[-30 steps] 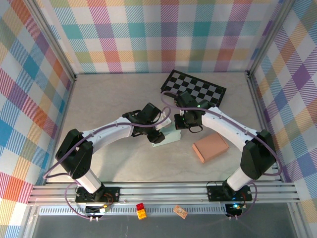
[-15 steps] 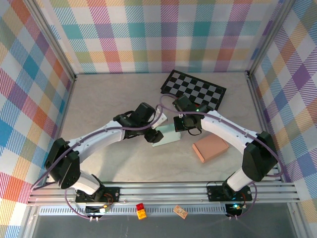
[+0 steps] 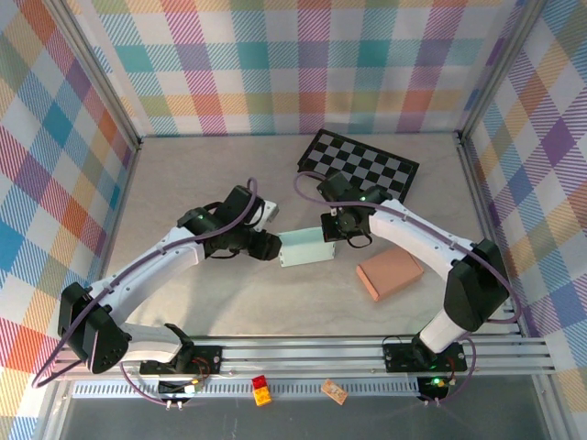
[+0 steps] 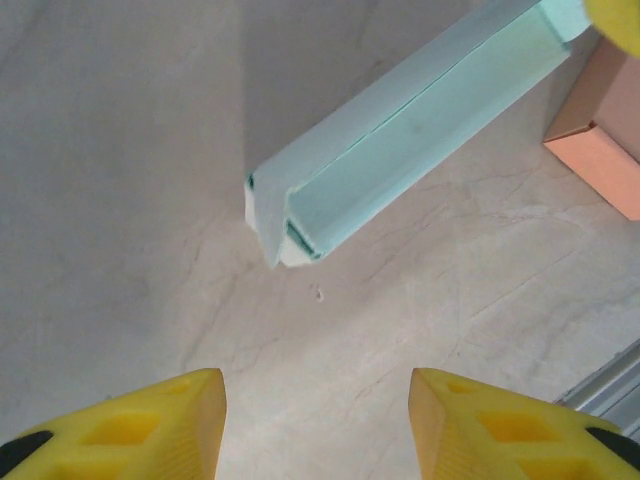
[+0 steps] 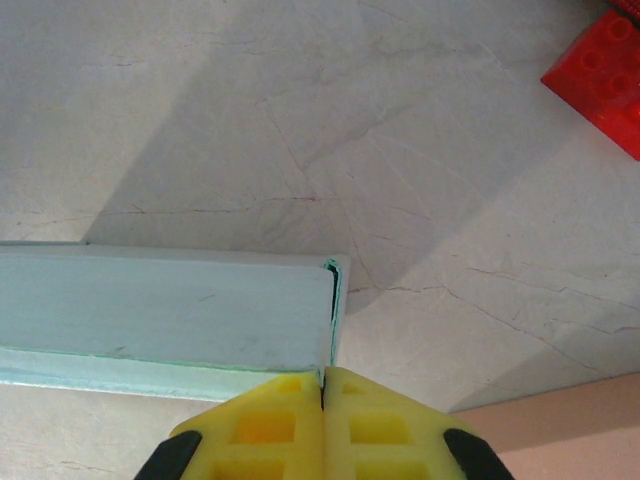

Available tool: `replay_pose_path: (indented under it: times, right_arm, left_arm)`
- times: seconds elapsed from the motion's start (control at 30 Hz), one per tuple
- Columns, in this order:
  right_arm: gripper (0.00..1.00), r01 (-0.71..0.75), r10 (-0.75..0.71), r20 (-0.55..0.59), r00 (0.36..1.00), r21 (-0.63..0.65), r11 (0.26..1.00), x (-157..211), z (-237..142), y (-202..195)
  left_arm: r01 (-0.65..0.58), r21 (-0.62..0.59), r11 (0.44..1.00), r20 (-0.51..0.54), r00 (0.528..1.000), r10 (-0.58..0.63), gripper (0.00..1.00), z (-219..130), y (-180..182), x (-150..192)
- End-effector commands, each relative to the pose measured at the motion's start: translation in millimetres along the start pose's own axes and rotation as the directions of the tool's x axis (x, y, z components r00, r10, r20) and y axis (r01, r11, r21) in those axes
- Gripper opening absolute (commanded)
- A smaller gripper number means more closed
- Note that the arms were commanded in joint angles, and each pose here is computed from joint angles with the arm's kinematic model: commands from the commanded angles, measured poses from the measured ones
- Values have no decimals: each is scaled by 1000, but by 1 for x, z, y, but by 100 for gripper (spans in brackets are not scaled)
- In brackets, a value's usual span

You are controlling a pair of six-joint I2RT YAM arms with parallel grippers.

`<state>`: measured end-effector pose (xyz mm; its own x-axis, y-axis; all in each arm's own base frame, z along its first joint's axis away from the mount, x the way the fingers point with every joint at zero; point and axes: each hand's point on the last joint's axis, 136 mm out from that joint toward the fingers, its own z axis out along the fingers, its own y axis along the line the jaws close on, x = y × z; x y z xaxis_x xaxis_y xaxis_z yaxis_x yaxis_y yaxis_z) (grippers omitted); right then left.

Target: Fold the paper box

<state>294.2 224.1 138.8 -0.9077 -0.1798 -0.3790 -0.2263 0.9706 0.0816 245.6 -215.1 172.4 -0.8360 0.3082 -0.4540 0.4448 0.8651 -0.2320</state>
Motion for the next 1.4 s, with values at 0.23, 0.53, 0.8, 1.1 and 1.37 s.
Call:
replay_pose_path:
  times: [0.23,0.53,0.8,1.1,1.37]
  right_arm:
    - [0,-11,12,-55,998,19,1000,7,0,0]
    - [0,-12,13,-60,998,19,1000,8,0,0]
    - [0,-8,9,-62,998,18,1000,8,1,0]
    - [0,-7,8,-63,998,21,1000,8,2,0]
    - [0,-6,7,-62,998,20,1000,8,2,0]
  left_arm:
    - [124,-10,992,-65,990,-124,41,9,2,-10]
    - [128,-19,992,-62,990,-129,38,27,1,-27]
    - [130,-37,991,-53,990,-131,34,40,4,-33]
    - [124,-54,991,-68,989,-128,26,46,8,-31]
    - [121,-62,991,-66,990,-125,15,51,9,-33]
